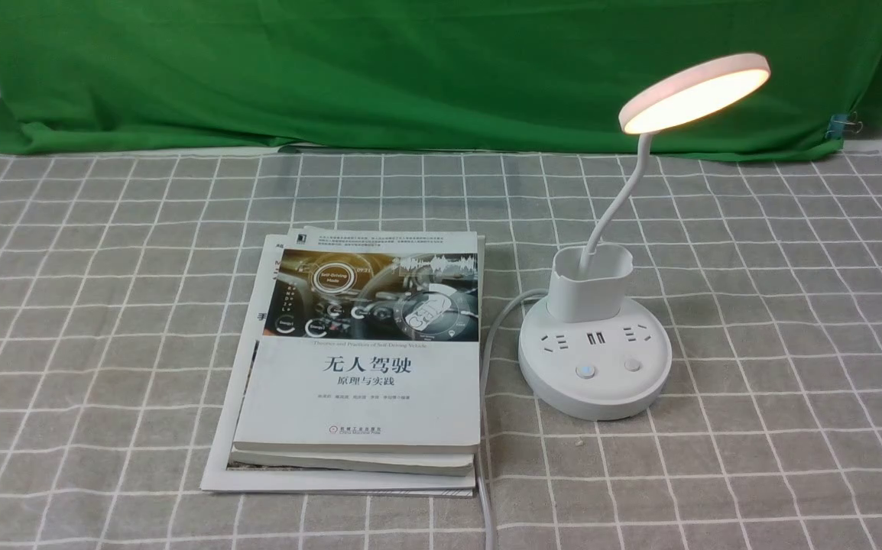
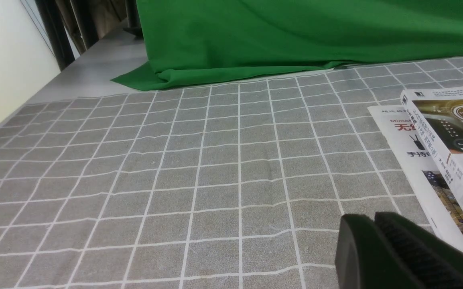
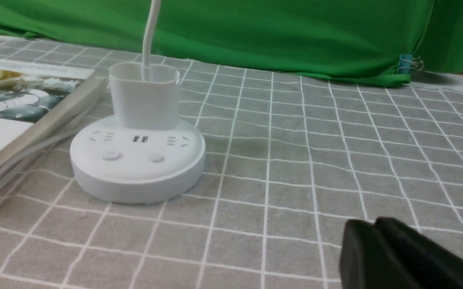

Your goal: Turn on the desk lamp on the grey coffee tablecloth with your hand.

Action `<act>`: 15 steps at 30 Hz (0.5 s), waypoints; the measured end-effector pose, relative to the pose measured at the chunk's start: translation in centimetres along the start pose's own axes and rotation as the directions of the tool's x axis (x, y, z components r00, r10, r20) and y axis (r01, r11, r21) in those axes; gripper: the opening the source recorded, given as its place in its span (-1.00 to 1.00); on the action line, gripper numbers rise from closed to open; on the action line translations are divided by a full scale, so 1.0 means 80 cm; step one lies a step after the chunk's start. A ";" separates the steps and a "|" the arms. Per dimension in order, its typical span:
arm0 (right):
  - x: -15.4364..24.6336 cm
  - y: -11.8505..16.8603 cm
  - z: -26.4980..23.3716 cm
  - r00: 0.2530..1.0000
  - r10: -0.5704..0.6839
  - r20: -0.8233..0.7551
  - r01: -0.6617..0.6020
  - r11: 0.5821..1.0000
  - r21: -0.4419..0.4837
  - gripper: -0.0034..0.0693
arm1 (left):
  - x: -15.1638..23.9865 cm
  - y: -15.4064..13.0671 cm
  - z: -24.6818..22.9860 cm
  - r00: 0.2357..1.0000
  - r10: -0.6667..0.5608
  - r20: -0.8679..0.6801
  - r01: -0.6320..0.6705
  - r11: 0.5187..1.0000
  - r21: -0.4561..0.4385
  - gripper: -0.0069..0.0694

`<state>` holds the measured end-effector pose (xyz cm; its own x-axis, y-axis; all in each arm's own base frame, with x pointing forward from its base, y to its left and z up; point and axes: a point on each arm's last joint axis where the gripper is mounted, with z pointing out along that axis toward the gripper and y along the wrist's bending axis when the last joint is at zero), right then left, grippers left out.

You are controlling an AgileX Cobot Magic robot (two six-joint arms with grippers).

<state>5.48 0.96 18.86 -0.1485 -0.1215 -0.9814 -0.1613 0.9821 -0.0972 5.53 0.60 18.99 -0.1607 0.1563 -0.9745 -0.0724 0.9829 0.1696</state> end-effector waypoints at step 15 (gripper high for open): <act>0.000 0.000 0.000 1.000 0.000 0.000 0.000 1.000 0.000 -0.59 | 0.000 0.000 0.000 1.000 0.000 0.000 0.000 1.000 0.000 -0.77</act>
<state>5.48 0.96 18.86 -0.1485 -0.1215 -0.9814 -0.1613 0.9821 -0.0972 5.53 0.60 18.99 -0.1607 0.1558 -0.9746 -0.0725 0.9829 0.1691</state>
